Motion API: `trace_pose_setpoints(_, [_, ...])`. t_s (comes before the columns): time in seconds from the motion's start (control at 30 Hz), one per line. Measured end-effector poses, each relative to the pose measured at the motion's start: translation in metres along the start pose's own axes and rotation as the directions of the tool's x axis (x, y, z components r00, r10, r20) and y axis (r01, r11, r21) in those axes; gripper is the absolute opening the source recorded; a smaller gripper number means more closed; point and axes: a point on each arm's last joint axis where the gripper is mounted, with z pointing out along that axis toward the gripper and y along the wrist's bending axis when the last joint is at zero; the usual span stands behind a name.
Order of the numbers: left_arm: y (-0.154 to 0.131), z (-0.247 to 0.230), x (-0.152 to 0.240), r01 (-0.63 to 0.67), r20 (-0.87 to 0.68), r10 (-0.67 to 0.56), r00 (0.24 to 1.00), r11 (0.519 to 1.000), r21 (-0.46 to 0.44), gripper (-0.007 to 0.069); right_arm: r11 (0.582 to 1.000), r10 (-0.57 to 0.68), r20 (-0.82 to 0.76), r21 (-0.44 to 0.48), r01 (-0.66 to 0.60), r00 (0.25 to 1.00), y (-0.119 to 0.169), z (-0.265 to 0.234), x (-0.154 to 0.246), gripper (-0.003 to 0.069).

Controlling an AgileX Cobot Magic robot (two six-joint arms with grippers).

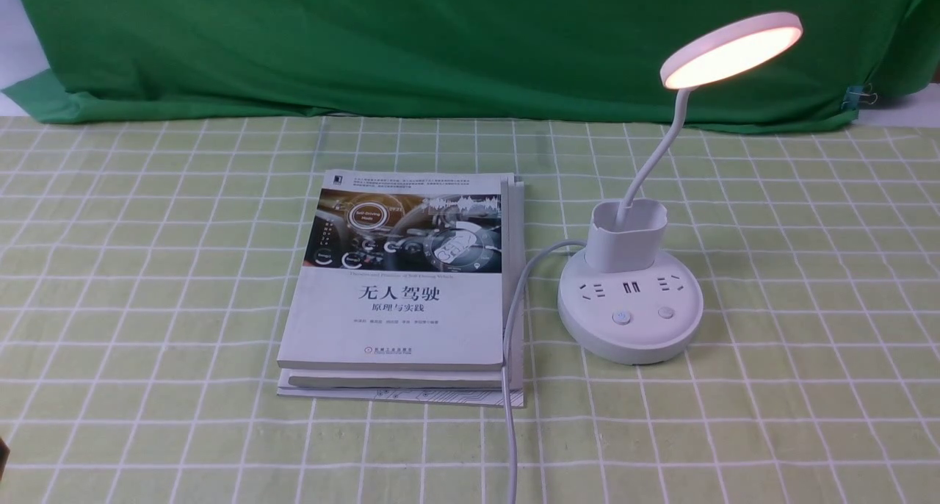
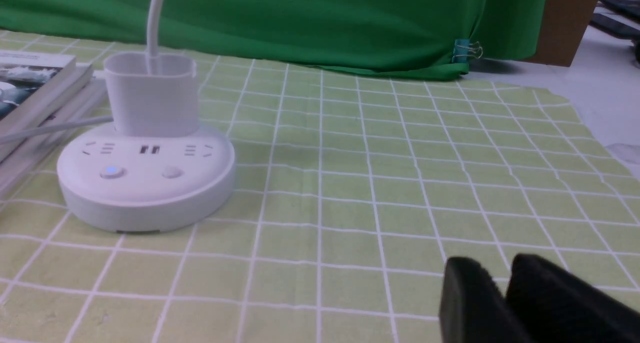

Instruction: Turn on the table lamp on the green coffee tablecloth with your hand.

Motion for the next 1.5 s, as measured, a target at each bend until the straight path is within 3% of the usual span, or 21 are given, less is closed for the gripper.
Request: trace_pose_setpoints(1.5, [0.0,0.0,0.0,0.0,0.0,0.0,1.0,1.0,0.0,0.0003,1.0,0.0,0.0,0.0,0.0,1.0,0.0,0.0,0.0,0.0236])
